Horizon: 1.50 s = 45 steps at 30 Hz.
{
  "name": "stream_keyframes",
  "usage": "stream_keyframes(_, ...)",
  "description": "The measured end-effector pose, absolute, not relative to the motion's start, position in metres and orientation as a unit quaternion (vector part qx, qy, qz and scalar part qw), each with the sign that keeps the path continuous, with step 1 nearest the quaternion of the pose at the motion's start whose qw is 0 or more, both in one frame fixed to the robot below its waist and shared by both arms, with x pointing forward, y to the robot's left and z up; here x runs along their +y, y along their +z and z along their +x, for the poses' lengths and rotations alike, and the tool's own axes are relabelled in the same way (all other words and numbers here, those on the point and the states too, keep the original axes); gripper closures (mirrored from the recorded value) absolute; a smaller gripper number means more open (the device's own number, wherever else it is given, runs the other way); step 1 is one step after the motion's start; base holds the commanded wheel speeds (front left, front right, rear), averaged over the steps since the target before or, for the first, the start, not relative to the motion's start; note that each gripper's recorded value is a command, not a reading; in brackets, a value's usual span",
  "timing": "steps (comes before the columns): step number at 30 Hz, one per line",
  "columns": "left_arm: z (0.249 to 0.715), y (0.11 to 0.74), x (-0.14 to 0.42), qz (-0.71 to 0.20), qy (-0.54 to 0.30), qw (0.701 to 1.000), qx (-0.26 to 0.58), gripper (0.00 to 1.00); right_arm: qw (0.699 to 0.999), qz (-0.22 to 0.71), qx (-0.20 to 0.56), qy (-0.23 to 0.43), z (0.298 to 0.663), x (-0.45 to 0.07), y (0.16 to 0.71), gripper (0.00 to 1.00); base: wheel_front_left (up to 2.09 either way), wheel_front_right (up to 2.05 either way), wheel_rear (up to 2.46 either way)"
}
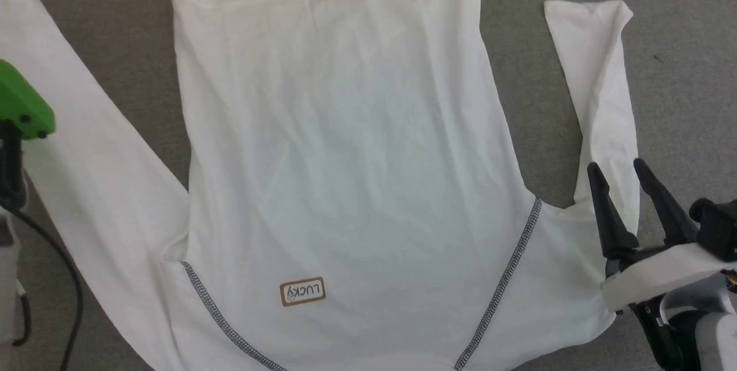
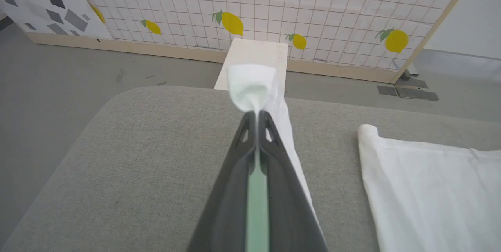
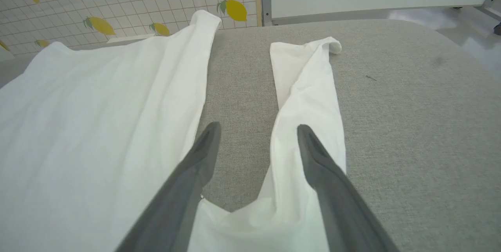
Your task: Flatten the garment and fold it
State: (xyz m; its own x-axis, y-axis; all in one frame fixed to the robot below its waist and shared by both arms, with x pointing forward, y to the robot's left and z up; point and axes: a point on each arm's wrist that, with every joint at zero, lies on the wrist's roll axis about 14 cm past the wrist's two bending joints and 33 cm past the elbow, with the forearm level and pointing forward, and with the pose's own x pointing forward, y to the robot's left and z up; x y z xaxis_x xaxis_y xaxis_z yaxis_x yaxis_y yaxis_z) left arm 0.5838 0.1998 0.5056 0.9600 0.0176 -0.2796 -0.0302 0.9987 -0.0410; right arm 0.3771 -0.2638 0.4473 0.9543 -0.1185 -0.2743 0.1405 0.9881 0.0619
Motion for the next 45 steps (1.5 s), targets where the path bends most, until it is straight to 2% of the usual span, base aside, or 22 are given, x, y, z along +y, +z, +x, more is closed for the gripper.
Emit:
stream_keyframes(4,0.552,0.554,0.173,-0.026,-0.045,0.995,0.087,1.0,0.988,0.042,0.13,-0.067,0.362,-0.261,0.46,0.0,0.0,0.0,0.0)
stream_keyframes(9,0.493,0.602,0.117,-0.043,-0.146,0.987,0.045,1.0,0.991,0.05,0.111,-0.062,0.347,-0.253,0.479,0.0,0.0,0.0,0.0)
stream_keyframes(13,0.443,0.632,0.064,-0.069,-0.229,0.971,0.014,1.0,0.993,0.054,0.093,-0.052,0.34,-0.245,0.494,0.0,0.0,0.0,0.0)
stream_keyframes(16,0.402,0.645,0.009,-0.113,-0.303,0.946,0.006,1.0,0.995,0.059,0.072,-0.044,0.336,-0.239,0.509,0.0,0.0,0.0,0.0)
stream_keyframes(21,0.381,0.61,-0.054,-0.16,-0.359,0.917,0.066,1.0,0.995,0.062,0.066,-0.037,0.336,-0.234,0.513,0.0,0.0,0.0,0.0)
stream_keyframes(22,0.381,0.58,-0.072,-0.159,-0.365,0.911,0.107,1.0,0.995,0.063,0.071,-0.035,0.337,-0.232,0.511,0.0,0.0,0.0,0.0)
stream_keyframes(24,0.385,0.555,-0.084,-0.152,-0.369,0.907,0.138,1.0,0.995,0.064,0.075,-0.034,0.338,-0.231,0.508,0.0,0.0,0.0,0.0)
stream_keyframes(29,0.4,0.512,-0.108,-0.117,-0.386,0.898,0.175,1.0,0.993,0.07,0.085,-0.044,0.341,-0.236,0.501,0.0,0.0,0.0,0.0)
stream_keyframes(34,0.366,0.486,-0.153,-0.107,-0.469,0.848,0.223,1.0,0.99,0.076,0.101,-0.063,0.338,-0.245,0.488,0.0,0.0,0.0,0.0)
stream_keyframes(39,0.323,0.454,-0.181,-0.059,-0.538,0.797,0.269,1.0,0.988,0.077,0.109,-0.084,0.333,-0.256,0.48,0.0,0.0,0.0,0.0)
stream_keyframes(45,0.301,0.422,-0.189,-0.01,-0.574,0.761,0.303,1.0,0.985,0.079,0.118,-0.095,0.331,-0.261,0.473,0.0,0.0,0.0,0.0)
